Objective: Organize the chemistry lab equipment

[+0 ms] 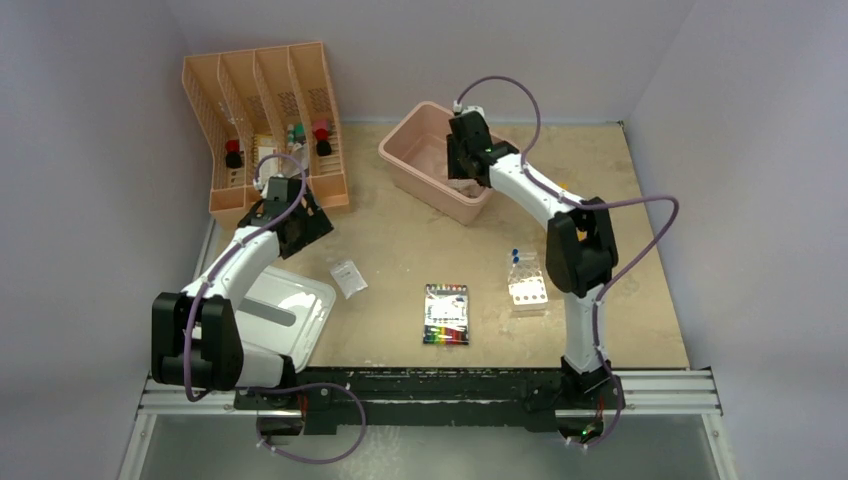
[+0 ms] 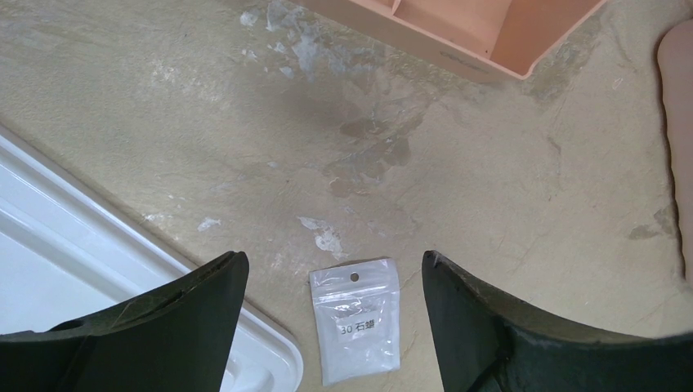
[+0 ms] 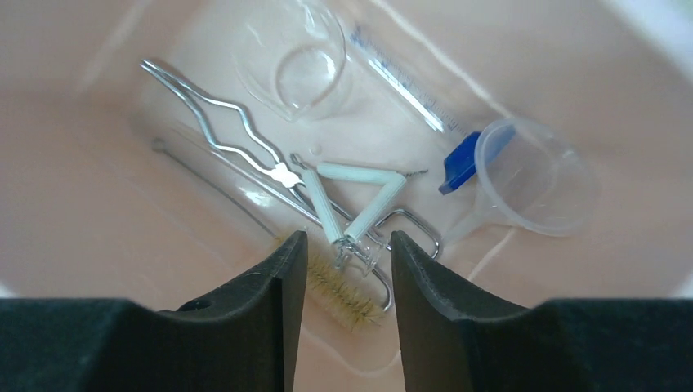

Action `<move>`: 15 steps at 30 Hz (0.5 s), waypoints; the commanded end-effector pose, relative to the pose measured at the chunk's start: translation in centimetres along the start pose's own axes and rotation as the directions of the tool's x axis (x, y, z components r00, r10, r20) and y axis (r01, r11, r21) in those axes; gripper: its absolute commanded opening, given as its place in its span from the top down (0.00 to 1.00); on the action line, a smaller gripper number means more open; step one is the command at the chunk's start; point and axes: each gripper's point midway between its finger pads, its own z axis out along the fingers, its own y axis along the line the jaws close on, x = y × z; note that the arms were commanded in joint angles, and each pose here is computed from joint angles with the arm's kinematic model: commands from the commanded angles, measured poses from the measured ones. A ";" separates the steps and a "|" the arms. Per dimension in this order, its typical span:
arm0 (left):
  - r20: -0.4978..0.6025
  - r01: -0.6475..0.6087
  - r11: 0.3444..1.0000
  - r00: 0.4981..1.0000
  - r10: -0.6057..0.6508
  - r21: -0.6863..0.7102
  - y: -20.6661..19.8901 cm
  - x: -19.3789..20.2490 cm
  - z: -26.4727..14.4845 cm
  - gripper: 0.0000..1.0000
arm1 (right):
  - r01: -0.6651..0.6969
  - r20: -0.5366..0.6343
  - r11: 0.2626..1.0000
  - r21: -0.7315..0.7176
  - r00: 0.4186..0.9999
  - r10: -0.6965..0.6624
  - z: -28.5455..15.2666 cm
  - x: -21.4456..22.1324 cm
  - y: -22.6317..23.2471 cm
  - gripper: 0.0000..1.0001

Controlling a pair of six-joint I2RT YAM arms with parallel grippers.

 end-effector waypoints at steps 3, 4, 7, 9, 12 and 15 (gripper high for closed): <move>0.012 -0.012 1.000 1.000 0.013 -0.020 0.6 0.4 -0.2 0.25 | 0.025 0.266 0.992 -0.124 0.964 0.009 -8.8 -9.2 2.6 0.52; 0.004 -0.012 1.000 1.000 0.012 -0.018 0.6 0.6 -0.2 0.25 | 0.052 0.282 0.990 -0.133 0.959 -0.012 -9.6 -9.4 3.5 0.51; -0.033 -0.004 1.000 0.999 0.004 -0.006 0.7 1.8 -0.1 0.26 | 0.118 0.310 0.975 -0.190 0.949 -0.055 -11.7 -8.9 6.3 0.48; -0.057 0.002 1.000 0.998 -0.002 0.002 0.9 2.7 0.1 0.27 | 0.171 0.324 0.952 -0.252 0.942 -0.084 -13.0 -7.9 9.3 0.47; -0.070 0.005 1.000 0.998 -0.005 0.002 1.0 3.2 0.3 0.26 | 0.245 0.318 0.909 -0.338 0.939 -0.134 -14.0 -5.4 13.5 0.46; -0.092 0.008 1.000 0.996 -0.007 0.010 0.9 3.7 0.6 0.27 | 0.268 0.265 0.852 -0.449 0.951 -0.160 -13.8 -1.8 17.4 0.45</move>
